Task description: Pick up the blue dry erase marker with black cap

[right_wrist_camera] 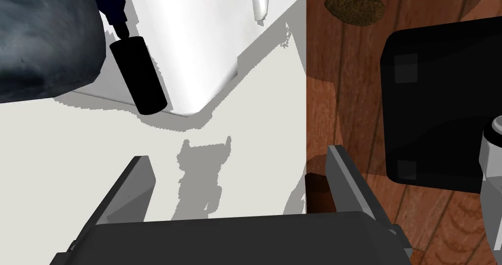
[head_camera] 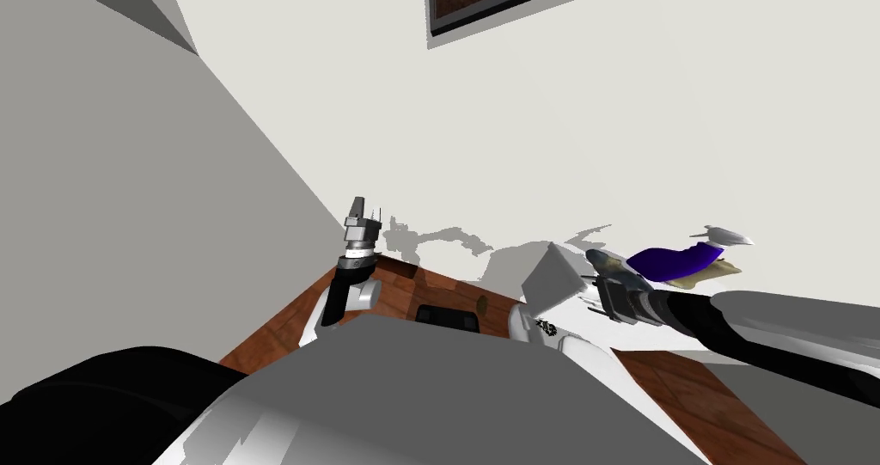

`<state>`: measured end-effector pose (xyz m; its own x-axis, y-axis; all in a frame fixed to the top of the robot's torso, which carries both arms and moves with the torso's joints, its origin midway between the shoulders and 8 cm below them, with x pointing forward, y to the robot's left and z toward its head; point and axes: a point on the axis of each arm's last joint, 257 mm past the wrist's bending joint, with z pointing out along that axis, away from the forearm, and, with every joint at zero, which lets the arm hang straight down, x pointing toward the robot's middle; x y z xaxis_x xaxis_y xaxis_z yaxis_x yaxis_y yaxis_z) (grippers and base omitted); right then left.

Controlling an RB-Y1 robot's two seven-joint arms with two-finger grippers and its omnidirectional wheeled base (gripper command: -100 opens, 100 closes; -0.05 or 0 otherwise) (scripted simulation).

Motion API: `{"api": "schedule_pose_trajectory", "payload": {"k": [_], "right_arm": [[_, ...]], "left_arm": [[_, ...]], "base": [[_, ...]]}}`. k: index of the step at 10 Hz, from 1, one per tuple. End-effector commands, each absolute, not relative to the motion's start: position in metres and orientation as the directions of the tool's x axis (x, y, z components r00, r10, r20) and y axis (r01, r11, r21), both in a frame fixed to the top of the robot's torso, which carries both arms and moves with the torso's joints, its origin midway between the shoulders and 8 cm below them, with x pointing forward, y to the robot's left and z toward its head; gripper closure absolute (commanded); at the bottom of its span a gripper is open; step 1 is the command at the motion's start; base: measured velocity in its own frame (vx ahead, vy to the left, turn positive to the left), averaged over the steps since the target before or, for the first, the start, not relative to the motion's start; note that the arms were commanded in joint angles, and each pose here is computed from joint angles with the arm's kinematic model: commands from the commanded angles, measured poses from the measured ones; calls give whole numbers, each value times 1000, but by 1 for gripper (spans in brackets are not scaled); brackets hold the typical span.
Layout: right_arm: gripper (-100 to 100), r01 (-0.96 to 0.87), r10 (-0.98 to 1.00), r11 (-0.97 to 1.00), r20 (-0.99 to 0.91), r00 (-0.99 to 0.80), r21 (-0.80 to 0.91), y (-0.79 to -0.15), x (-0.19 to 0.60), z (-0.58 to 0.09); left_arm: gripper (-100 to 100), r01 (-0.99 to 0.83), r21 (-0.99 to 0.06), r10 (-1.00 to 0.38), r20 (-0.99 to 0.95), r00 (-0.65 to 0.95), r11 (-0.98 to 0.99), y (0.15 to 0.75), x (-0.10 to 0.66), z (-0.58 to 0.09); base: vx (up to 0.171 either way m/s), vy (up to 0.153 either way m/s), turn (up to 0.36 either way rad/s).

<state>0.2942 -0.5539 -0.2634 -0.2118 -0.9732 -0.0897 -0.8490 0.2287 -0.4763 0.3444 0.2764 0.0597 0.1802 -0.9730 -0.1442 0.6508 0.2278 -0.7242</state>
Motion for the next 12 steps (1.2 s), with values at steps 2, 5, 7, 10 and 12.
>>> {"api": "schedule_pose_trajectory", "payload": {"k": [2,5,7,10,12], "right_arm": [[-100,-847,-975,215,-66,-210,-486,-561,297,-255],[-100,-848,-981,169,-6,-192,-502,-579,303,-240],[-100,-846,-979,175,-2,-202,-503,-585,297,-249],[-100,-845,-978,182,-4,-208,-503,-587,295,-253],[100,-845,-978,180,-2,-207,-503,-587,294,-254]], "left_arm": [[0,651,-724,-973,-144,180,228,276,344,60],[0,651,-724,-973,-144,180,228,276,344,60],[0,651,-724,-973,-144,180,228,276,344,60],[0,651,-724,-973,-144,180,228,276,344,60],[0,651,-724,-973,-144,180,228,276,344,60]], "base": [[9,-26,8],[11,-27,38],[13,0,41],[28,-2,38],[-4,2,-15]]}}
